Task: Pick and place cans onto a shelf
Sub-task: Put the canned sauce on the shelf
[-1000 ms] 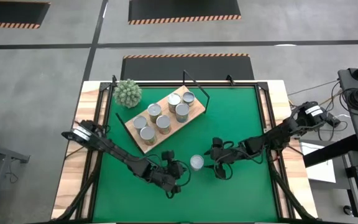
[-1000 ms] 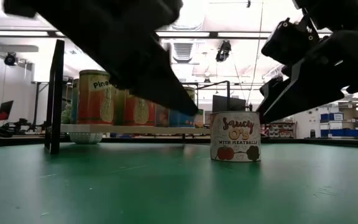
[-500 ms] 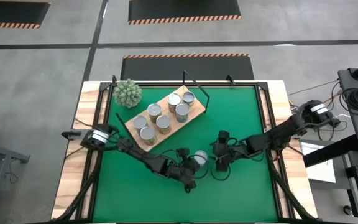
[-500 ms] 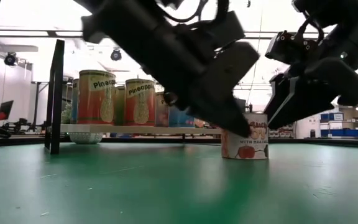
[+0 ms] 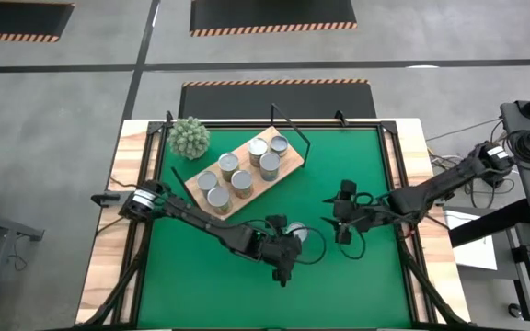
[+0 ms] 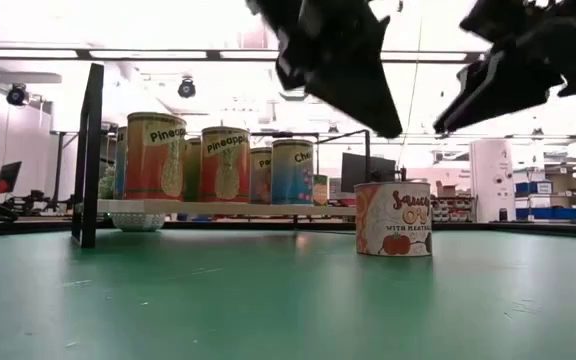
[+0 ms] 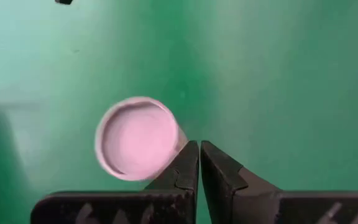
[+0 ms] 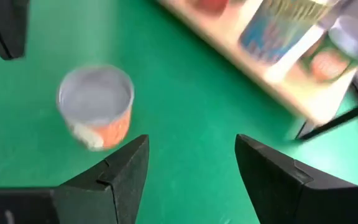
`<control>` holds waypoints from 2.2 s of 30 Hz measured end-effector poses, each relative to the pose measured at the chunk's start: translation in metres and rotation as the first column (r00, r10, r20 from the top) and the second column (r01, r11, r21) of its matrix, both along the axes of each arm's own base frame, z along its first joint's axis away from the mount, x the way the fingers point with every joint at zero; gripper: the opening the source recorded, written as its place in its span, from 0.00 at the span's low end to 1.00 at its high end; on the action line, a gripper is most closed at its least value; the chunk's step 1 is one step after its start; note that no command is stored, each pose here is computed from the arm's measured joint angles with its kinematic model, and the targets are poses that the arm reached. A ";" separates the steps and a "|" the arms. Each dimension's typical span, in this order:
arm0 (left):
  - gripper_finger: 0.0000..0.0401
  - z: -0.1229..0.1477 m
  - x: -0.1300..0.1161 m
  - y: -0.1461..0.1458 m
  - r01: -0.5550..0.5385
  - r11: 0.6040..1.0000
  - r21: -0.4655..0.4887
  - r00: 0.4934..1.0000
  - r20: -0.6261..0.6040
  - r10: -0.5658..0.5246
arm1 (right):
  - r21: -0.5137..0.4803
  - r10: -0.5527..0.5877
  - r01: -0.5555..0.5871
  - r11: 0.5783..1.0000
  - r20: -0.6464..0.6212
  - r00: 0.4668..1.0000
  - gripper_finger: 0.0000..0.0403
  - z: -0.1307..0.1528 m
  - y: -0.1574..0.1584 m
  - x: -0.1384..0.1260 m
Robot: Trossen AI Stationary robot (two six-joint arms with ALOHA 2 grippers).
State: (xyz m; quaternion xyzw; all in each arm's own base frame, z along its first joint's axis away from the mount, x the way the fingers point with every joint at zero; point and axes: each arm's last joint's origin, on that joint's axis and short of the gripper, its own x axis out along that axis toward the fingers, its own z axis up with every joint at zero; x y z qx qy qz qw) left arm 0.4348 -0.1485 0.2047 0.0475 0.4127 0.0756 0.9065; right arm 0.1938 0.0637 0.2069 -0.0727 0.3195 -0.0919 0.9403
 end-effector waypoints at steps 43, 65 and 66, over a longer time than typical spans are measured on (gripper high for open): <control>0.94 -0.013 0.025 0.051 -0.094 0.986 -0.140 0.994 -0.067 0.086 | -0.075 0.066 -0.054 0.996 0.176 0.982 0.56 -0.004 -0.002 -0.035; 0.77 -0.029 0.035 0.053 -0.137 0.982 -0.130 0.987 -0.097 0.125 | -0.080 0.067 -0.054 0.995 0.163 0.984 0.56 -0.010 -0.002 -0.036; 0.75 -0.028 0.035 0.054 -0.145 0.980 -0.135 0.986 -0.098 0.133 | -0.080 0.067 -0.054 0.995 0.163 0.984 0.56 -0.010 -0.002 -0.036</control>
